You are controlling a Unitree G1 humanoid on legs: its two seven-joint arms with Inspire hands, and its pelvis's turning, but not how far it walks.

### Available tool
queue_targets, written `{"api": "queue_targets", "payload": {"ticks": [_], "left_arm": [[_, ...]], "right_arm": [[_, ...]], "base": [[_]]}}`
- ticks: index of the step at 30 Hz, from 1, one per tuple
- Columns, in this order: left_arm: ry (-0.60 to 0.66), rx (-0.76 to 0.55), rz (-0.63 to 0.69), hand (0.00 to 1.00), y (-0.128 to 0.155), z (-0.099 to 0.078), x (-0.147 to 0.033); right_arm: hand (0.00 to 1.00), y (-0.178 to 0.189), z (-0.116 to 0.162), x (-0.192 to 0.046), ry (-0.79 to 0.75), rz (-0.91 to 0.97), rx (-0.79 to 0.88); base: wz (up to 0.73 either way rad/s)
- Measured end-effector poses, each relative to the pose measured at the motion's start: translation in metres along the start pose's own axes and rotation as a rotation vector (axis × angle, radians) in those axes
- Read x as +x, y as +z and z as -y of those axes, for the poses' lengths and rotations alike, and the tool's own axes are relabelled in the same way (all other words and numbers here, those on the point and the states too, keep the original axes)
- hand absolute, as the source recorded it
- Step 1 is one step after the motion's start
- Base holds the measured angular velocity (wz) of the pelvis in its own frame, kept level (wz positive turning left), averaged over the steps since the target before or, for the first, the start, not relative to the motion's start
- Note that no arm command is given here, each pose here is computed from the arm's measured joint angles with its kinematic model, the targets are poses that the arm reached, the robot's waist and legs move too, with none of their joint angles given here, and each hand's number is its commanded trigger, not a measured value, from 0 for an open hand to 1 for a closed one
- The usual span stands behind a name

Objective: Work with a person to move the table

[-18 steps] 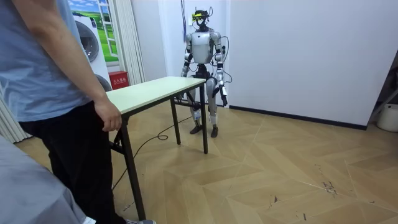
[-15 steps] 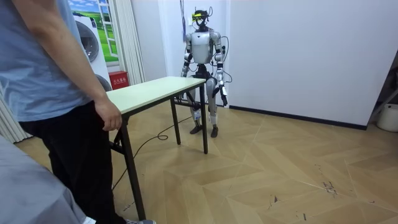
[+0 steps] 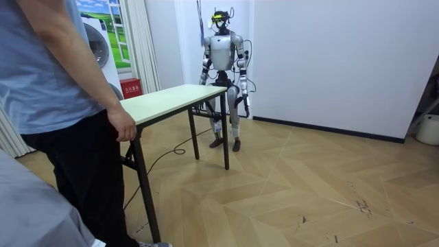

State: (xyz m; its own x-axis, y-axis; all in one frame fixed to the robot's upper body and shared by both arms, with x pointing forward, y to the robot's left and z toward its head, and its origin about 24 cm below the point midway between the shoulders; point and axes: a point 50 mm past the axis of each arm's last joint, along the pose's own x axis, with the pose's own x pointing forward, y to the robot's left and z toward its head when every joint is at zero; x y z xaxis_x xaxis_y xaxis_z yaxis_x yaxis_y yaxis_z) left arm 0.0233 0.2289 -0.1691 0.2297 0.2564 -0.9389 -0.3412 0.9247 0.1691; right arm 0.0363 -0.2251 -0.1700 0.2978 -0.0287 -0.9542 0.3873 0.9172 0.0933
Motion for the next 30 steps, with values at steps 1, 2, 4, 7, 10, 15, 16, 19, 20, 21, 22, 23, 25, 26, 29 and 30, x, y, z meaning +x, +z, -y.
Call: {"api": "queue_targets", "payload": {"ticks": [1,2,4,7,10,15,16,19,20,21,22,23,25,26,29,30], "left_arm": [[-0.01,-0.014,-0.006,0.0,0.0,0.0,0.0],[-0.03,-0.037,-0.013,0.0,0.0,-0.002,0.0],[-0.059,-0.073,-0.017,0.0,0.001,-0.003,0.0],[-0.13,-0.138,-0.022,0.0,0.003,0.0,0.001],[-0.209,-0.226,-0.01,0.0,0.013,0.004,0.001],[-0.43,-0.313,0.091,0.0,0.038,0.03,-0.005],[-0.459,-0.321,0.103,0.0,0.041,0.033,-0.006],[-0.588,-0.353,0.147,0.0,0.05,0.051,-0.016],[-0.642,-0.378,0.177,0.0,0.055,0.059,-0.023],[-0.699,-0.402,0.209,0.0,0.062,0.067,-0.03],[-0.726,-0.416,0.221,0.0,0.065,0.071,-0.033],[-0.775,-0.448,0.234,0.0,0.07,0.079,-0.038],[-0.839,-0.468,0.252,0.0,0.077,0.09,-0.046],[-0.881,-0.481,0.254,0.0,0.08,0.097,-0.051],[-0.989,-0.515,0.246,0.0,0.087,0.115,-0.064],[-1.025,-0.524,0.251,0.0,0.091,0.12,-0.069]], "right_arm": [[0.0,0.0,0.0,0.0,0.005,-0.001,0.004],[0.0,0.0,0.0,0.0,0.017,-0.002,0.017],[0.0,0.001,0.001,-0.001,0.037,0.001,0.029],[0.0,0.009,0.0,-0.001,0.083,0.01,0.022],[0.0,0.025,-0.007,0.0,0.148,0.06,0.014],[0.0,0.063,-0.032,-0.011,0.322,0.262,0.07],[0.0,0.064,-0.035,-0.013,0.348,0.275,0.081],[0.0,0.069,-0.053,-0.022,0.472,0.327,0.137],[0.0,0.068,-0.06,-0.025,0.52,0.335,0.172],[0.0,0.067,-0.066,-0.028,0.568,0.332,0.209],[0.0,0.066,-0.069,-0.029,0.587,0.327,0.234],[0.0,0.065,-0.074,-0.031,0.62,0.321,0.282],[0.0,0.068,-0.083,-0.036,0.679,0.333,0.327],[0.0,0.071,-0.091,-0.039,0.723,0.341,0.348],[0.0,0.077,-0.108,-0.044,0.807,0.341,0.378],[0.0,0.079,-0.115,-0.045,0.834,0.335,0.381]], "base": [[0.07],[0.06],[0.02],[0.0],[0.0],[0.02],[0.0],[-0.05],[0.0],[0.0],[0.0],[0.0],[-0.04],[-0.06],[0.0],[0.06]]}}
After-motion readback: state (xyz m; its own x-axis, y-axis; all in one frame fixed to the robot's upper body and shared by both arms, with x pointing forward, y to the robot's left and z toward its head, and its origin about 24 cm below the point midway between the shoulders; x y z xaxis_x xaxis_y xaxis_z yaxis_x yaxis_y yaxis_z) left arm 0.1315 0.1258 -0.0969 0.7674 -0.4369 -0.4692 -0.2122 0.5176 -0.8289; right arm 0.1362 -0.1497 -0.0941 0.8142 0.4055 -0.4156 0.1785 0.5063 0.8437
